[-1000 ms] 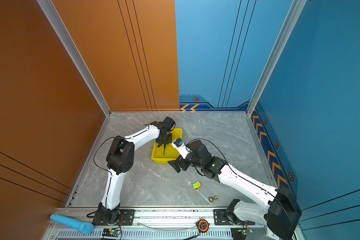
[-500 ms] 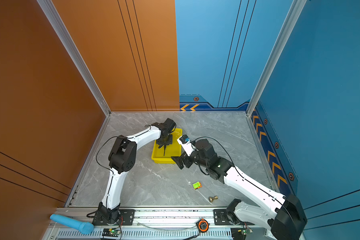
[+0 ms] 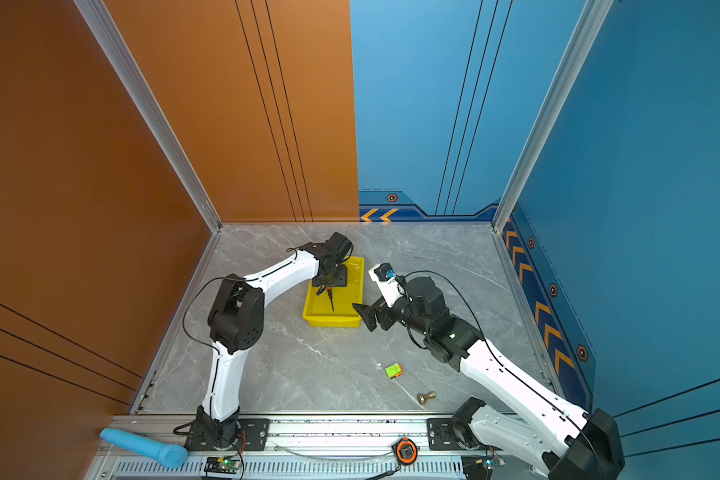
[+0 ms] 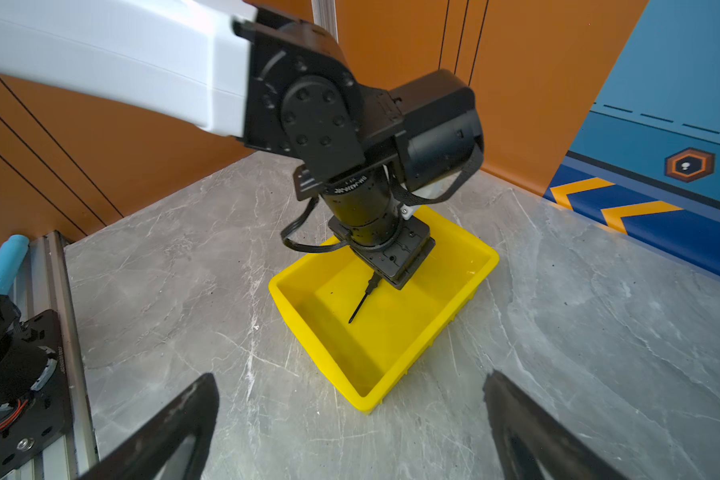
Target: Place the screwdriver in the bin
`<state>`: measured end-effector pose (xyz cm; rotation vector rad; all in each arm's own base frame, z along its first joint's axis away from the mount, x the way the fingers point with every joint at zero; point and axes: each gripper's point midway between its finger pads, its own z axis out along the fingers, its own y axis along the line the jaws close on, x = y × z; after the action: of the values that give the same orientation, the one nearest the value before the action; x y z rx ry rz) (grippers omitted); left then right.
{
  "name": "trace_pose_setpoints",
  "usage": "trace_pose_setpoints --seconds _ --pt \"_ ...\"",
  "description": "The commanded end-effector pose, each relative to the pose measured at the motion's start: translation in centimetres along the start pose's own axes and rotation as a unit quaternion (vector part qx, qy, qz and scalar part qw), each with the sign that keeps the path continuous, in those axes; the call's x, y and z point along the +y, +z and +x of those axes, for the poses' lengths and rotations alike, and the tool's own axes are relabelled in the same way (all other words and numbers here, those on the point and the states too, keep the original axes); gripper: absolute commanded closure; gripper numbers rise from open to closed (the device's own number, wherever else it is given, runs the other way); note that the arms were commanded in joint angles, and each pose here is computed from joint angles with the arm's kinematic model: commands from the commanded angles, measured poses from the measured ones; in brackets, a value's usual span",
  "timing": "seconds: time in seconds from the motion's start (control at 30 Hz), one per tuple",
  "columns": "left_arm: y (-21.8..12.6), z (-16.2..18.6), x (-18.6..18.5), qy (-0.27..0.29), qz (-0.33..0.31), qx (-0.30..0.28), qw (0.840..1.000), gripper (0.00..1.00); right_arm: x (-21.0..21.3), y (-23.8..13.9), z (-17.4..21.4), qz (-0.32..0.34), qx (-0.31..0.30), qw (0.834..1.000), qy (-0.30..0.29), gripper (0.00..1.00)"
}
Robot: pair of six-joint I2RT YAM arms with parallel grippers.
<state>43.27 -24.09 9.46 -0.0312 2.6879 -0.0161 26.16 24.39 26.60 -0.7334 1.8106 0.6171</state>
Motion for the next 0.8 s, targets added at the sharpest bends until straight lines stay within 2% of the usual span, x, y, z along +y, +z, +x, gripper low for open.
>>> trace_pose_setpoints --seconds 0.0,0.07,0.1,0.17,0.3,0.5,0.57,0.7,0.77 --pt "-6.0 0.5 -0.3 0.012 0.006 -0.035 0.999 0.19 -0.8 -0.9 1.2 0.027 0.013 0.999 0.017 0.00" --pt "-8.4 1.5 -0.3 0.018 0.012 -0.051 0.998 0.15 -1.6 -1.5 1.6 0.052 0.016 0.998 0.025 0.00" --pt "-9.7 2.1 -0.1 0.022 0.014 -0.060 0.998 0.07 -2.0 -1.8 1.7 0.065 0.017 0.997 0.029 0.00" --pt "-11.7 3.4 0.5 0.029 0.014 -0.078 0.996 0.01 -2.4 -2.6 1.9 0.078 0.016 0.996 0.035 0.00" --pt "-14.5 6.2 3.8 0.035 0.001 -0.104 0.994 0.02 -3.8 -4.0 2.3 0.110 0.001 0.993 0.049 0.00" --pt "-16.2 8.6 11.7 0.019 -0.047 -0.150 0.987 0.02 -8.5 -6.6 3.6 0.223 0.001 0.970 0.099 0.00" --pt "-15.8 9.1 14.2 0.008 -0.058 -0.156 0.986 0.02 -9.9 -7.2 4.4 0.255 0.005 0.961 0.108 0.00" --pt "-15.5 8.7 18.3 -0.023 -0.076 -0.184 0.980 0.02 -13.1 -8.7 5.9 0.333 0.005 0.933 0.136 0.00" --pt "-15.2 8.0 19.6 -0.019 -0.089 -0.209 0.974 0.02 -14.2 -9.0 6.5 0.352 0.006 0.927 0.133 0.00"
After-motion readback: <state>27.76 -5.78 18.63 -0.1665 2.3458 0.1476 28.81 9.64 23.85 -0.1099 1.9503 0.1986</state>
